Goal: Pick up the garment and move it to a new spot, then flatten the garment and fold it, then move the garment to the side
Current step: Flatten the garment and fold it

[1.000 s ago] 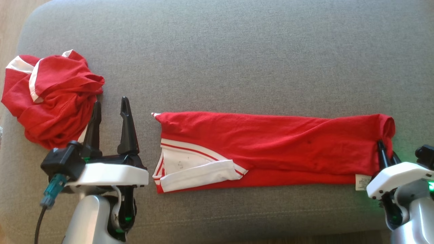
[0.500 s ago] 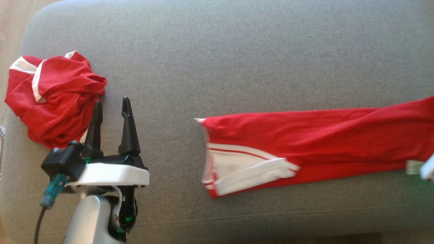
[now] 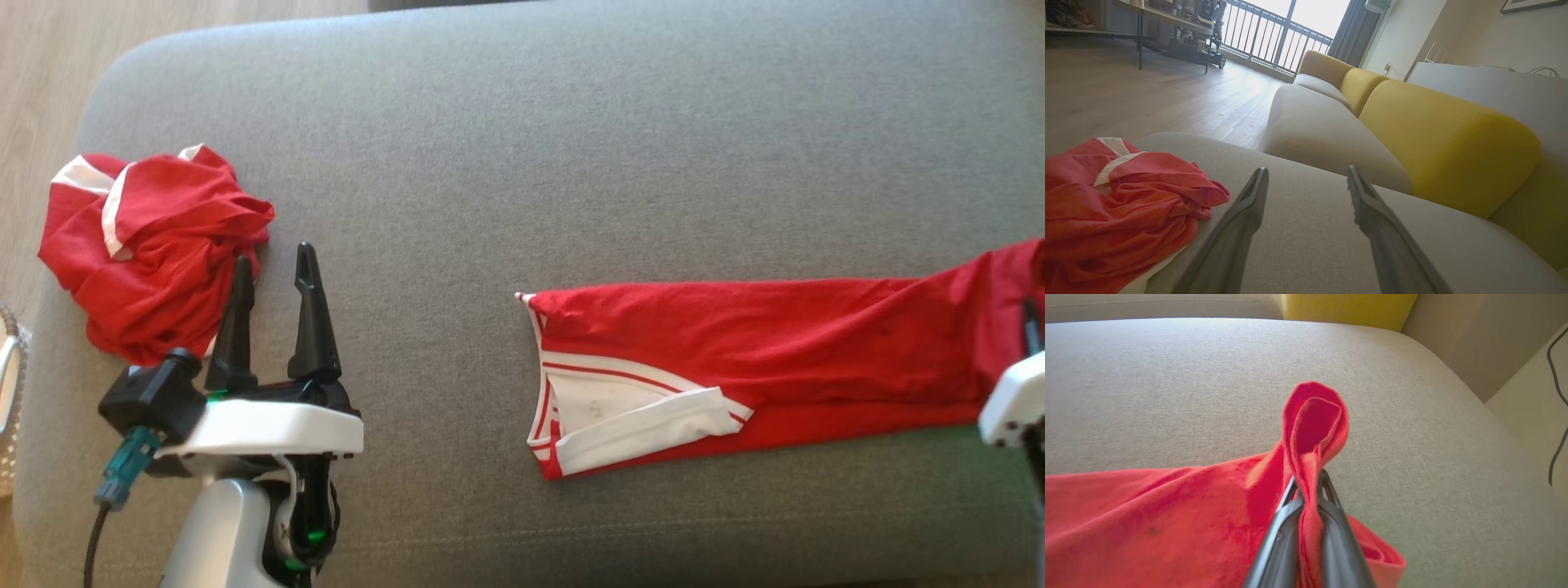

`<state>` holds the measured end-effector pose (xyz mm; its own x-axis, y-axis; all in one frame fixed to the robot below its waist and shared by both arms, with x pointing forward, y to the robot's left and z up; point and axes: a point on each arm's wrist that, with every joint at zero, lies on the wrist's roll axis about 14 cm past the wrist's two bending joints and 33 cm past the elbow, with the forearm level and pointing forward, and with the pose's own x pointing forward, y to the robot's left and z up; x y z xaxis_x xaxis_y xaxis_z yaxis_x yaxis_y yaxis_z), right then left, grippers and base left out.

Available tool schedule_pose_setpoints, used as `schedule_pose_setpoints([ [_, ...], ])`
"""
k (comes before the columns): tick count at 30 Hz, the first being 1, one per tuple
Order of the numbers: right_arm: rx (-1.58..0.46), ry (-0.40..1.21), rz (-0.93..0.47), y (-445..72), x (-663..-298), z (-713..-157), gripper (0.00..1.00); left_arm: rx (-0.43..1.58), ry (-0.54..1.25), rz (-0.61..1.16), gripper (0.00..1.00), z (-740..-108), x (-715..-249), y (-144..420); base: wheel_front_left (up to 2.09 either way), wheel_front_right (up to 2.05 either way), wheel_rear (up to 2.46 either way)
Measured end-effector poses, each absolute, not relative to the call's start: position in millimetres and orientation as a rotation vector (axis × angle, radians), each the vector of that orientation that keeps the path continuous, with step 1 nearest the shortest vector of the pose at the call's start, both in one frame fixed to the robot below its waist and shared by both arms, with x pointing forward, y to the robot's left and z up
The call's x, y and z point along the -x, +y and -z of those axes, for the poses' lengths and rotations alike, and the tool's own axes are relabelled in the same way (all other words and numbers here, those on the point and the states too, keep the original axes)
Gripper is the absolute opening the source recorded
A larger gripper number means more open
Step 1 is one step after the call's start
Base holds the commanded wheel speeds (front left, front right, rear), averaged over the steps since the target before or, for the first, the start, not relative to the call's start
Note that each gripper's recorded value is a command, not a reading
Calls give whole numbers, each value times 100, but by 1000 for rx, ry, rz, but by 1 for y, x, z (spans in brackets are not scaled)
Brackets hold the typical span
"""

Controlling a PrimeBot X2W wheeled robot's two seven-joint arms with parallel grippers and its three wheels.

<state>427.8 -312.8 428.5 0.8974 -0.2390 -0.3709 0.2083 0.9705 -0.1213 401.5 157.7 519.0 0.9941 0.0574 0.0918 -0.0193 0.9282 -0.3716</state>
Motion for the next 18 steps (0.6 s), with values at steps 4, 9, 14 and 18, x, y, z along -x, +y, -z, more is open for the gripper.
schedule_pose_setpoints([
  [4, 8, 410, 162, -283, -422, -433, 0, 391, -112, -16, 100, -524, -400, 150, 0, 0, 0],
  [9, -67, 384, 44, -240, -423, -457, 0, 408, -85, -10, 100, -518, -396, 144, 0, 0, 0],
  [14, -210, 342, -82, -189, -426, -483, 0, 410, -79, -5, 100, -516, -397, 142, 0, 0, 0],
  [18, -305, 345, -201, -147, -422, -494, 0, 416, -71, -12, 100, -513, -396, 143, 0, 0, 0],
])
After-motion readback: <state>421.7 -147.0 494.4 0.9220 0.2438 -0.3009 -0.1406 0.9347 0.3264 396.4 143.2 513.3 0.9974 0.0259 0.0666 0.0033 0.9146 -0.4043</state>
